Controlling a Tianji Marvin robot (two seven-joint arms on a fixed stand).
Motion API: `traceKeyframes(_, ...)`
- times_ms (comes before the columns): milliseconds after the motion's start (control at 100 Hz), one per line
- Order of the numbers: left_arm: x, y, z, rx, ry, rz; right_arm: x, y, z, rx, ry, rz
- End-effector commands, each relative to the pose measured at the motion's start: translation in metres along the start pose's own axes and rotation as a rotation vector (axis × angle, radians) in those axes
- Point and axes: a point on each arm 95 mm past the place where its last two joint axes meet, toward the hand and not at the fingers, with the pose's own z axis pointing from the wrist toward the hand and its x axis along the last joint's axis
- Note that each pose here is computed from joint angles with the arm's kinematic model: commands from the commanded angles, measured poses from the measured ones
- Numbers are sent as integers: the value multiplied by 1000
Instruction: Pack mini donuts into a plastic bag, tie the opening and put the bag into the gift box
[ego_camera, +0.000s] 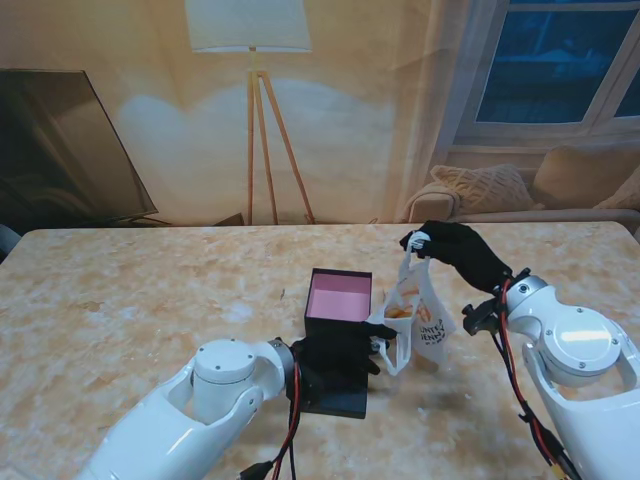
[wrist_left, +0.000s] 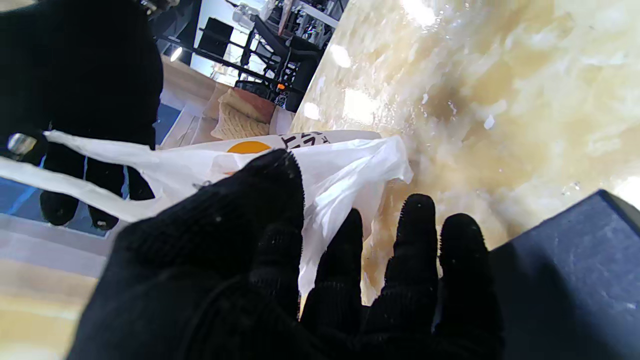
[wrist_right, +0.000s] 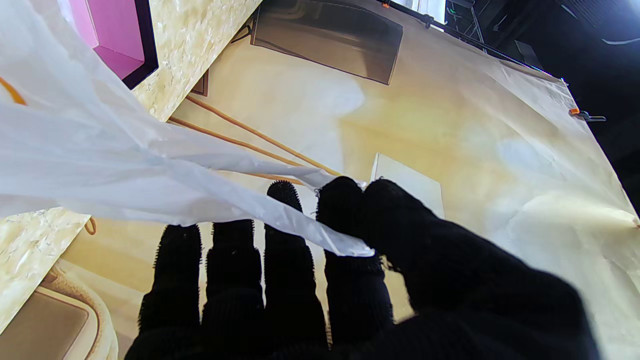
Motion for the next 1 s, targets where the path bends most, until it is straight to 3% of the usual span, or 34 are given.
traceKeyframes(0, 4, 7, -1, -13, 9, -14, -1, -6, -1, 20, -4, -1)
traceKeyframes(290, 10, 9, -8, 27, 28, -122, -6, -4, -6, 25, -16, -23)
traceKeyframes(650, 21, 1, -13, -12, 48, 14, -12, -5, -14, 55, -26, -93)
traceKeyframes(990, 35, -4, -23, 0, 99, 79, -16, -3, -25, 59, 3, -255)
